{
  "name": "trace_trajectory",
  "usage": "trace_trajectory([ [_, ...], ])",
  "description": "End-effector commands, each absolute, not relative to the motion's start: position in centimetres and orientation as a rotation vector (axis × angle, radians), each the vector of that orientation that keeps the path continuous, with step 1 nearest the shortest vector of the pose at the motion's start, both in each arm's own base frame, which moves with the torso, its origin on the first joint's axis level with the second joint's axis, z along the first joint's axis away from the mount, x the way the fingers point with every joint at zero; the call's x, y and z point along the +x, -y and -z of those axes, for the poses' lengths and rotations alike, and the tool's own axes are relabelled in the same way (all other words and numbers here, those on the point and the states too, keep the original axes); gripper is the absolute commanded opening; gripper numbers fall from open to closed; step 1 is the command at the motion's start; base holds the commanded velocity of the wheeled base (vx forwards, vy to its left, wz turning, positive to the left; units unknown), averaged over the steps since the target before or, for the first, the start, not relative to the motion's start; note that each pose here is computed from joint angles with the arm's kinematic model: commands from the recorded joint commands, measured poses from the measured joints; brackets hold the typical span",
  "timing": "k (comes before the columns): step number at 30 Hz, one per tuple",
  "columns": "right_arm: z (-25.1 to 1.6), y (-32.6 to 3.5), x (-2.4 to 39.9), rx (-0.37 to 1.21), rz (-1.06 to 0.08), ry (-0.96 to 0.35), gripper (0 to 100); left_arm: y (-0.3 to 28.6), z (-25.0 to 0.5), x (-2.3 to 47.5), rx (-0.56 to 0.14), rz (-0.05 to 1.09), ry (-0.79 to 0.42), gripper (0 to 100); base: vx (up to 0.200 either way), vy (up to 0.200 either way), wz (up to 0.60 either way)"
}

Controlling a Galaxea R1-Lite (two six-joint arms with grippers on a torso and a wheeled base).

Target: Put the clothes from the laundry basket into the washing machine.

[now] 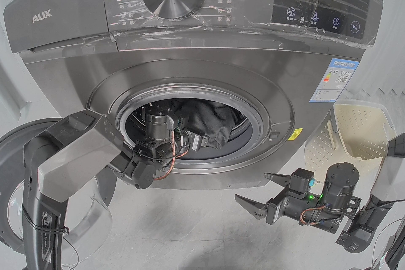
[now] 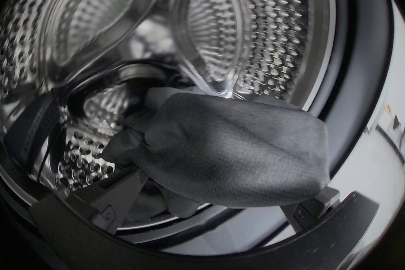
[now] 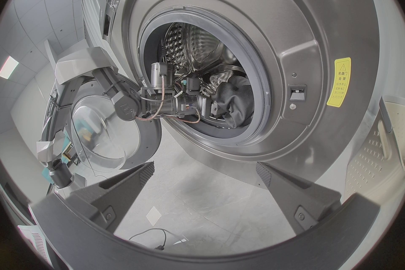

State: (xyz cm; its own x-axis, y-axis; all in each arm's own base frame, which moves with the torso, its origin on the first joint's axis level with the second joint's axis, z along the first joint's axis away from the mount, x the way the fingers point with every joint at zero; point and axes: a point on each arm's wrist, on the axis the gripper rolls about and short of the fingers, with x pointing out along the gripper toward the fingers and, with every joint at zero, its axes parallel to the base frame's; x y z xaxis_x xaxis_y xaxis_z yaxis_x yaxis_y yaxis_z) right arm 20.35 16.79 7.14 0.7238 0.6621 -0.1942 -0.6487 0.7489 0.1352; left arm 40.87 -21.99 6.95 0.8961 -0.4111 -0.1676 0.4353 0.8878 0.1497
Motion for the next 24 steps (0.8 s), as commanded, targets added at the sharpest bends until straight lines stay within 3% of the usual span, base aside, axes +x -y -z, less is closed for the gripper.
trace_trajectory([
  [1, -7.1, -16.8, 20.3, 0.059, -0.726, -0.238, 100, 21.6, -6.9, 39.4, 0.321, 0.506, -0.101, 100, 0.000, 0.000, 0.00],
  [2, -7.2, -16.8, 20.3, 0.059, -0.726, -0.236, 100, 21.3, -6.6, 39.3, 0.430, 0.536, -0.052, 100, 0.000, 0.000, 0.00],
  [4, -7.2, -16.8, 20.4, 0.060, -0.725, -0.235, 100, 21.2, -6.4, 38.9, 0.469, 0.573, -0.043, 100, 0.000, 0.000, 0.00],
  [15, -7.2, -16.8, 20.4, 0.060, -0.724, -0.235, 100, 20.0, -8.3, 36.0, 0.461, 0.652, -0.042, 100, 0.000, 0.000, 0.00],
  [22, -7.2, -16.8, 20.4, 0.060, -0.725, -0.235, 100, 20.4, -10.0, 35.1, 0.356, 0.704, -0.024, 100, 0.000, 0.000, 0.00],
  [24, -7.2, -16.8, 20.4, 0.060, -0.725, -0.235, 100, 21.9, -10.8, 35.2, 0.264, 0.717, -0.004, 100, 0.000, 0.000, 0.00],
])
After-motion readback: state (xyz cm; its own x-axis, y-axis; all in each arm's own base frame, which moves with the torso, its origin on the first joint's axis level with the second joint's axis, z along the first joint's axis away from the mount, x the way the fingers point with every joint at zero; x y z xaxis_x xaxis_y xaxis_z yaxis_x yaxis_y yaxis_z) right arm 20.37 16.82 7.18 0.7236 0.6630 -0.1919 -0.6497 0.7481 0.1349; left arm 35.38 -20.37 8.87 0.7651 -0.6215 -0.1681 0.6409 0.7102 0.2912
